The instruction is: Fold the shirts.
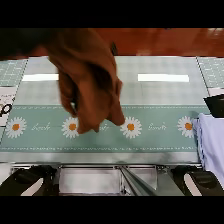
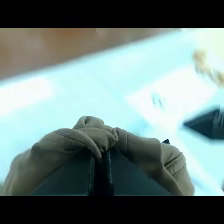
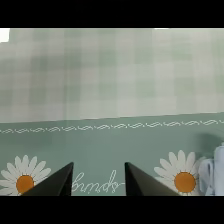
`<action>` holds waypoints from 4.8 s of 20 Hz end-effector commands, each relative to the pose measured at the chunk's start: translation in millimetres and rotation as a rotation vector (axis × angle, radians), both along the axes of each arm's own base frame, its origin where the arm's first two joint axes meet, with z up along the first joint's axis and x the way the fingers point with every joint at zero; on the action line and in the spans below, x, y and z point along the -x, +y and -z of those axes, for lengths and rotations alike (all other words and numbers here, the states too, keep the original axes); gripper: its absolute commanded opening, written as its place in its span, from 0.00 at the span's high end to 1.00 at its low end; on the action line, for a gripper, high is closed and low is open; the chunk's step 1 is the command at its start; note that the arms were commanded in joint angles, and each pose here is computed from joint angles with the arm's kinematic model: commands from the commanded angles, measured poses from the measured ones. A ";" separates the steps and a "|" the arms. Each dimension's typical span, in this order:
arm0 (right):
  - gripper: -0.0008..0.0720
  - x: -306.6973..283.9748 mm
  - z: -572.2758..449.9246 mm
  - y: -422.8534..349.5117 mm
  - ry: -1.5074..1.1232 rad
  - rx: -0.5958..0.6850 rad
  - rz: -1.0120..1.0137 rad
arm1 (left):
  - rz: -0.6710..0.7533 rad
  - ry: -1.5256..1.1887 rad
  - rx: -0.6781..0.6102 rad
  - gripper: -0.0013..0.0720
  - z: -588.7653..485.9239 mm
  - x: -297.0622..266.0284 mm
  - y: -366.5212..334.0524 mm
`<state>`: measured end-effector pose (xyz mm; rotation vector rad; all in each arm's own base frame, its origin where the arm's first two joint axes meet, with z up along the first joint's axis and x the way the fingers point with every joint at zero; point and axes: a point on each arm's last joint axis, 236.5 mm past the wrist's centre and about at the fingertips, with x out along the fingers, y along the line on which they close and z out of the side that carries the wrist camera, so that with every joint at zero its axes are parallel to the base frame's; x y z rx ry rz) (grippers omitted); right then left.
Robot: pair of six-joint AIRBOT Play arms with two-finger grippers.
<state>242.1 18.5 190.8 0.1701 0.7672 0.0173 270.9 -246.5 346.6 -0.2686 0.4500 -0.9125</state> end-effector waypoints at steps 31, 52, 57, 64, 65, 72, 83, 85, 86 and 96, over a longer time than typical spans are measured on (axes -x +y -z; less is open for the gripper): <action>0.45 -27.8 189.6 26.8 0.227 -0.721 0.086 | -0.379 1.071 0.095 0.30 409.2 22.4 153.0; 0.45 -37.4 287.5 210.1 0.605 -0.753 -0.286 | -0.076 0.917 0.057 0.95 367.9 5.1 94.3; 0.46 -34.5 285.3 231.2 0.610 -0.732 -0.320 | -0.079 0.915 0.057 0.95 368.0 4.5 94.5; 0.96 -21.3 255.4 233.7 0.610 -0.718 -0.460 | -0.048 0.875 0.064 0.95 346.9 -4.7 96.6; 0.96 -32.8 235.2 225.3 0.562 -0.697 -0.468 | -0.039 0.839 0.065 0.95 332.5 -12.6 99.8; 0.96 -117.1 -66.9 108.6 -0.126 -0.291 -0.399 | -0.180 0.313 0.057 0.96 110.0 -99.3 134.6; 0.96 40.8 -281.0 36.1 -0.611 0.092 -0.223 | -0.384 -0.416 -0.118 0.96 -122.5 44.7 130.6; 0.96 71.0 -268.2 14.7 -0.562 0.124 -0.138 | -0.505 -0.460 -0.182 0.96 -126.8 69.1 148.0; 0.96 83.4 -258.5 13.2 -0.527 0.121 -0.132 | -0.552 -0.463 -0.209 0.96 -125.2 79.9 155.5; 0.96 43.5 -64.4 11.3 -0.056 0.014 -0.079 | -0.525 0.136 -0.279 0.96 68.6 11.6 184.8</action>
